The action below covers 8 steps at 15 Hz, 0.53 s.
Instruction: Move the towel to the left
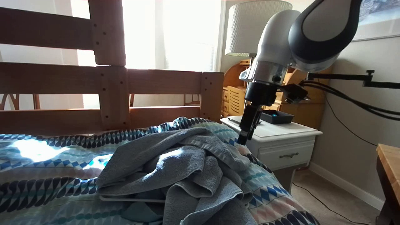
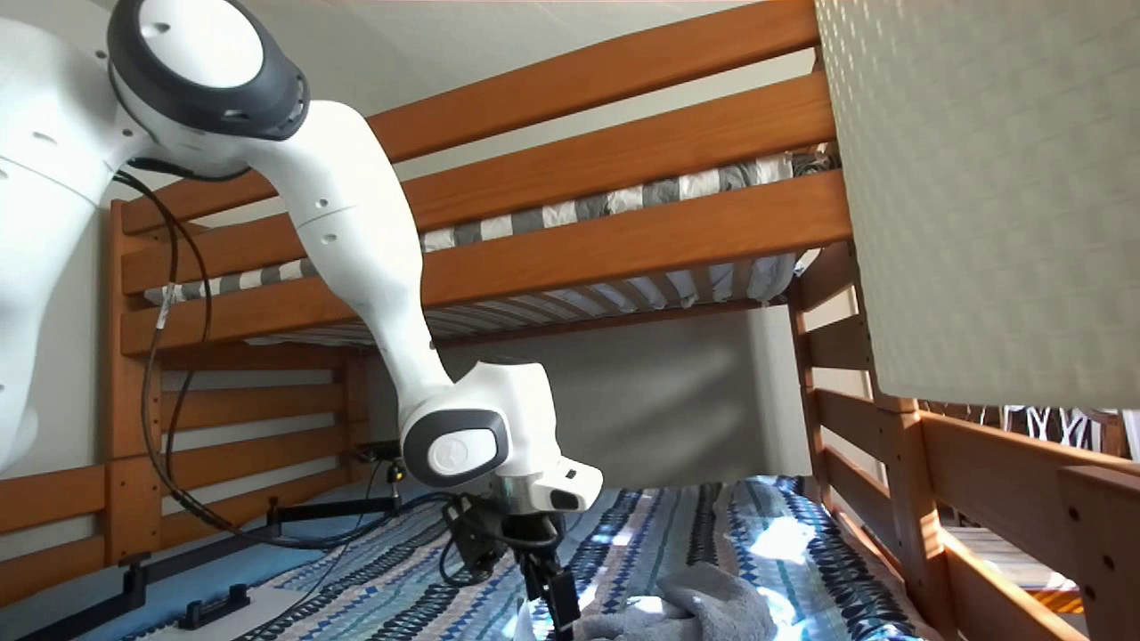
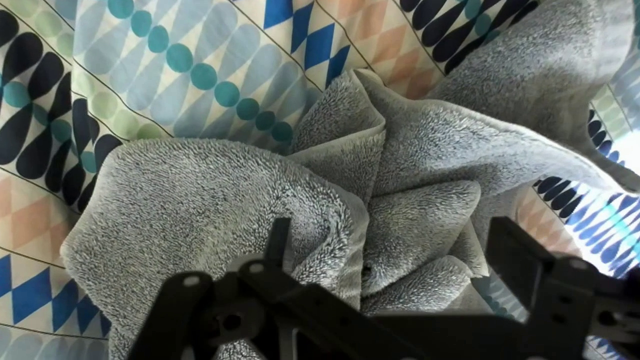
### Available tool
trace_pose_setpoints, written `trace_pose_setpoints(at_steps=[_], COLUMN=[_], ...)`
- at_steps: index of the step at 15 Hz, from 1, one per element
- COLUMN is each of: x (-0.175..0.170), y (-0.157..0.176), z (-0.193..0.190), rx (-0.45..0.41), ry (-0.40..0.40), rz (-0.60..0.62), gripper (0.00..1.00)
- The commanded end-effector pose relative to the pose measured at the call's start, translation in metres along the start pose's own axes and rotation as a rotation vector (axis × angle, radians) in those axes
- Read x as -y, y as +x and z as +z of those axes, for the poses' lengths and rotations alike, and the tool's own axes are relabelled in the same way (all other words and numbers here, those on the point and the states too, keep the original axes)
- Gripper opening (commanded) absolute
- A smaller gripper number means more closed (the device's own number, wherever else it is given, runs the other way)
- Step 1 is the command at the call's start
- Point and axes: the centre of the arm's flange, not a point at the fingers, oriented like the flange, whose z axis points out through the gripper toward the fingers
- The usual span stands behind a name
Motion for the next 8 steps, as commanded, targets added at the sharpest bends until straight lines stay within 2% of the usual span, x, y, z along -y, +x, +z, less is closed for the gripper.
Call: trace_pose_setpoints(at_steps=[1,8], x=[-0.002,-0.006], y=[0.03,0.051], z=[0.026,0.047], rx=[-0.022,-0.059], ry=[-0.007,0.007], rz=[0.052,0.247], gripper=[1.0,1.0])
